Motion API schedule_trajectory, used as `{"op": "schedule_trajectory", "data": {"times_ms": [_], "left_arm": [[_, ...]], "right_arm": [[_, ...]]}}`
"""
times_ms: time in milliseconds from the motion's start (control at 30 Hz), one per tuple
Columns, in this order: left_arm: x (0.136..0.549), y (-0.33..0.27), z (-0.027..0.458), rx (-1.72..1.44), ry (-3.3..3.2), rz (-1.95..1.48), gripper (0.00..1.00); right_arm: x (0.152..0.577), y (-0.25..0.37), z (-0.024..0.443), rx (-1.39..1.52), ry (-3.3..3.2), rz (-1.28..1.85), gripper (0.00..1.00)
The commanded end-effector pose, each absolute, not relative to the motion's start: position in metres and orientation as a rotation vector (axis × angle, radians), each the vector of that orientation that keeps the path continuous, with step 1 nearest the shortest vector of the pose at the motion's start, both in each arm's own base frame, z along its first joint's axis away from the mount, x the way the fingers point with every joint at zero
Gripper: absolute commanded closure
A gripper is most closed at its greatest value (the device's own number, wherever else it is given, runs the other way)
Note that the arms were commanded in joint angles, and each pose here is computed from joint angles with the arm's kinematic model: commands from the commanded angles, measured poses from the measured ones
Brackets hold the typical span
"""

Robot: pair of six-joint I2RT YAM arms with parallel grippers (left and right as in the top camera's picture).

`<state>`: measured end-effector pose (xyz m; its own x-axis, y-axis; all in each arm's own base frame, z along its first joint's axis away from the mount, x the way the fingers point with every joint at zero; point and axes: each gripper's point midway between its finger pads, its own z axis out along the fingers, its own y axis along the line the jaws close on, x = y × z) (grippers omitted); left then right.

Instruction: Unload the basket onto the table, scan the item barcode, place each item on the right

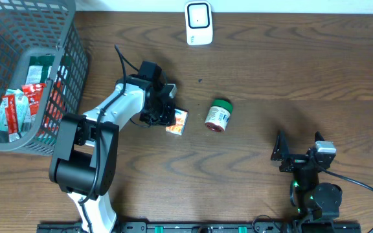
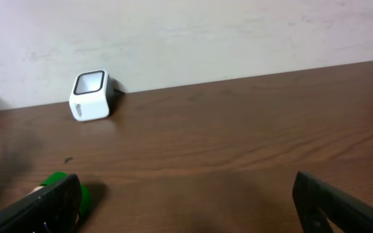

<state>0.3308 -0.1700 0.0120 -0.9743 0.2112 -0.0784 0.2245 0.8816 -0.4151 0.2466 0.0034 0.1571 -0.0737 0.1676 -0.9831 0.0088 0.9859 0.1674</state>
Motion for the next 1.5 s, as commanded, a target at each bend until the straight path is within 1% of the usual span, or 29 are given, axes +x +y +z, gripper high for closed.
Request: {"op": "schedule_trajectory", "data": {"times_ms": [0,133,233,300,433,633,767,933,1133,1267,1467], "left_arm": [[0.330,-0.170,0.017,0.367,3.008,-0.684,0.92],[0.341,-0.167,0.046,0.338,2.945,-0.629,0.93],[0.352,-0.146,0.072,0.241,2.886,-0.430,0.93],[0.352,-0.137,0.083,0.216,2.864,-0.358,0.93],[0.353,-0.106,0.110,0.059,2.807,-0.135,0.93],[0.348,-0.073,0.116,-0.065,2.729,0.323,0.93],[0.345,-0.074,0.120,-0.093,2.623,0.561,0.93],[0.346,-0.086,0.112,-0.097,2.551,0.679,0.93],[0.343,-0.095,0.073,-0.045,2.607,0.757,0.93],[0.343,-0.096,0.053,-0.027,2.632,0.796,0.93],[0.341,-0.100,0.039,-0.017,2.673,0.779,0.93]], "right_arm": [[0.246,0.002,0.156,0.131,1.642,0.118,0.01],[0.246,0.002,0.157,0.131,1.642,0.119,0.01],[0.246,0.002,0.157,0.131,1.642,0.119,0.01],[0.246,0.002,0.157,0.131,1.642,0.119,0.01],[0.246,0.002,0.157,0.131,1.642,0.119,0.01],[0.246,0.002,0.157,0.131,1.641,0.119,0.01],[0.246,0.002,0.156,0.131,1.642,0.118,0.01],[0.246,0.002,0.157,0.131,1.641,0.119,0.01],[0.246,0.002,0.157,0.131,1.641,0.119,0.01],[0.246,0.002,0.156,0.131,1.642,0.118,0.01],[0.246,0.002,0.157,0.131,1.642,0.119,0.01]]}}
